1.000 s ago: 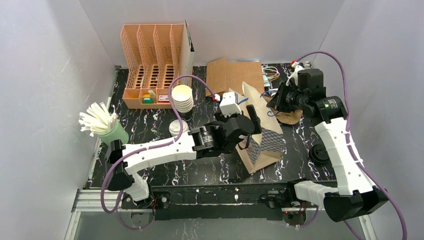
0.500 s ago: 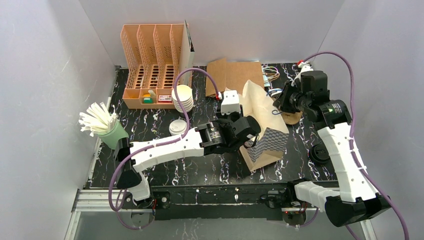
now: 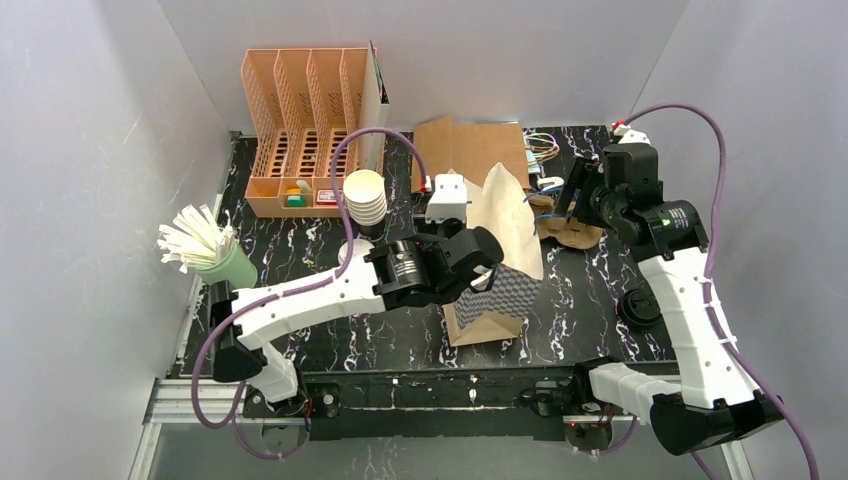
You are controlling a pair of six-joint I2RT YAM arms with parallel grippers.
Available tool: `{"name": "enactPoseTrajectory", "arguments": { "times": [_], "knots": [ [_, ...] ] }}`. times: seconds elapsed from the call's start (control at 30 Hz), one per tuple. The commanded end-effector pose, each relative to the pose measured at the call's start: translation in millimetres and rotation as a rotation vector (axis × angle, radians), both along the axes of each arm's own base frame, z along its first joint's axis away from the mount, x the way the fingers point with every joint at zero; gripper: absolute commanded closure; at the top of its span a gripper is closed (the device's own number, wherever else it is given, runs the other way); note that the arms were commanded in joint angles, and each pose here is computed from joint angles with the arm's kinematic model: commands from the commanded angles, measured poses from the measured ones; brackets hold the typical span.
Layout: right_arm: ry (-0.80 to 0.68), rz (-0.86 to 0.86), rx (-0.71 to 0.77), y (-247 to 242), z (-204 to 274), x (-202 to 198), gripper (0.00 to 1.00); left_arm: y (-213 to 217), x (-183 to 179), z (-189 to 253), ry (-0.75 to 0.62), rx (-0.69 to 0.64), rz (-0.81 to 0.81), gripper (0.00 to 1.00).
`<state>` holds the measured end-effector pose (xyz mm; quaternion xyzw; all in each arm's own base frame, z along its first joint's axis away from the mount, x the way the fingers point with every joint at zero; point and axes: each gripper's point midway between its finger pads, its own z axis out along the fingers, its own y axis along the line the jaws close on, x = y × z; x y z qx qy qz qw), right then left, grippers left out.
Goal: Pack the takeout coffee
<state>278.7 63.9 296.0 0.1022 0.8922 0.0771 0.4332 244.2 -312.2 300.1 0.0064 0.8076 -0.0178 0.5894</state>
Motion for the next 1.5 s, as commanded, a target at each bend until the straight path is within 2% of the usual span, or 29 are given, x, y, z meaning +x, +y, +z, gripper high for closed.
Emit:
{"name": "enactPoseTrajectory", "arguments": {
  "times": [0.0, 0.2, 0.3, 0.5, 0.63, 0.7, 0.73, 0.83, 0.97, 1.1, 1.2, 1.47],
  "knots": [
    [-0.086, -0.039, -0.041, -13, 39, -1, 0.18, 9, -5, 20, -0.015, -0.102, -0.045, 0.94],
    [-0.118, -0.167, -0.135, -42, 53, -2, 0.16, 28, -1, 18, -0.027, -0.029, 0.017, 0.94],
    [-0.114, -0.255, -0.181, -58, 51, -3, 0.05, 41, 1, 19, -0.030, -0.005, 0.048, 0.95],
    [-0.141, -0.362, -0.222, -77, 54, -4, 0.04, 74, 14, 14, -0.017, -0.001, 0.109, 0.96],
    [-0.146, -0.371, -0.240, -80, 53, -4, 0.04, 91, 19, 17, -0.016, 0.010, 0.138, 0.97],
    [-0.149, -0.300, -0.217, -69, 52, -1, 0.04, 90, 19, 20, -0.016, 0.005, 0.125, 0.98],
    [-0.152, -0.201, -0.184, -53, 51, 2, 0.03, 85, 18, 20, -0.009, -0.011, 0.097, 0.98],
    [-0.167, 0.135, -0.004, 11, 52, -2, 0.03, 49, 13, 16, 0.040, -0.096, -0.071, 0.98],
    [-0.158, 0.386, 0.250, 72, 60, -16, 0.05, 8, 7, 8, 0.093, -0.182, -0.217, 1.00],
    [-0.133, 0.449, 0.338, 90, 61, -19, 0.05, -10, 9, -3, 0.130, -0.169, -0.246, 1.00],
    [-0.126, 0.455, 0.328, 90, 66, -20, 0.02, -10, 9, -3, 0.132, -0.178, -0.238, 1.00],
    [-0.170, 0.444, 0.266, 81, 112, -18, 0.02, -5, 9, 10, 0.107, -0.203, -0.228, 1.00]
  ]
}}
